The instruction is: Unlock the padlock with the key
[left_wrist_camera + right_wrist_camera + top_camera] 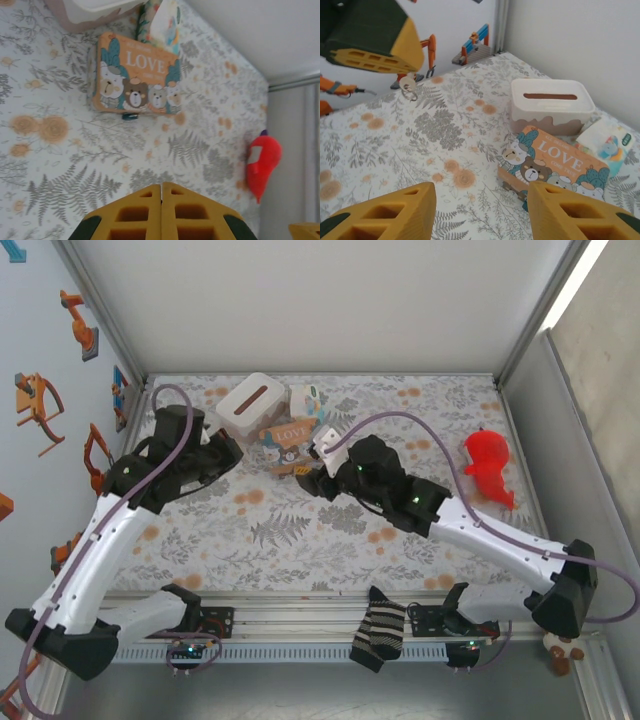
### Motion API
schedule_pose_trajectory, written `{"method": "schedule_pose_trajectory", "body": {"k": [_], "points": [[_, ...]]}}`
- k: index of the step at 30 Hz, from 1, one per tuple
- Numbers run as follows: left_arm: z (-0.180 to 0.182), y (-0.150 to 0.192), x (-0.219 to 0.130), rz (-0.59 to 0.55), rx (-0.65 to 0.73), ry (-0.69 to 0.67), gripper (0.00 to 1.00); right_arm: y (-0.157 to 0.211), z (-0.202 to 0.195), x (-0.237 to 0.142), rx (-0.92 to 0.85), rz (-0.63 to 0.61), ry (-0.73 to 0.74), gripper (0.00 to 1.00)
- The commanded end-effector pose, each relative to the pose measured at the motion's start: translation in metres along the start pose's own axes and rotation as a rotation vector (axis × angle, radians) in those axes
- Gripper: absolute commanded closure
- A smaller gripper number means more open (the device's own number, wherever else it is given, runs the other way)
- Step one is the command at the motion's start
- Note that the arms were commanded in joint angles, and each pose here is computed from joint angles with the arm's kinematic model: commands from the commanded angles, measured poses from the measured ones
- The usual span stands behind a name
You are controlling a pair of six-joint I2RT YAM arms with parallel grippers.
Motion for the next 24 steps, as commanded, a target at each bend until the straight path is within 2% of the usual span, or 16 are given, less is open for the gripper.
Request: {"method": "schedule_pose_trajectory", "body": {"k": [1, 6, 11, 18, 24], "points": [[0.021, 0.002, -0.010, -0.017, 0.157, -0.147, 1.00, -0.027, 0.019, 0.002, -0.227, -0.177, -0.045, 0.44], [0.022, 0.004, -0.004, -0.034, 0.159, -0.183, 1.00, -0.027, 0.041, 0.019, -0.393, -0.227, 0.003, 0.39], [0.020, 0.006, 0.002, -0.037, 0.120, -0.182, 1.00, -0.030, 0.051, 0.038, -0.386, -0.266, 0.070, 0.39], [0.017, 0.005, 0.004, -0.056, 0.078, -0.152, 1.00, -0.029, 0.065, 0.063, -0.281, -0.310, 0.108, 0.56], [0.018, 0.005, 0.003, -0.062, 0.069, -0.148, 1.00, -0.026, 0.068, 0.078, -0.244, -0.308, 0.137, 0.62]]}}
Point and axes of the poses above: each hand's point on the last joint's axis, 136 mm out from that joint toward the fingers, its own x axis out along the fingers, its own z axis along the line the jaws close on, y = z × x, the point moved 1 cm from there along -x, back along the fingers, and after that the axes turned 11 degrees about -x, right-handed, at the moved point
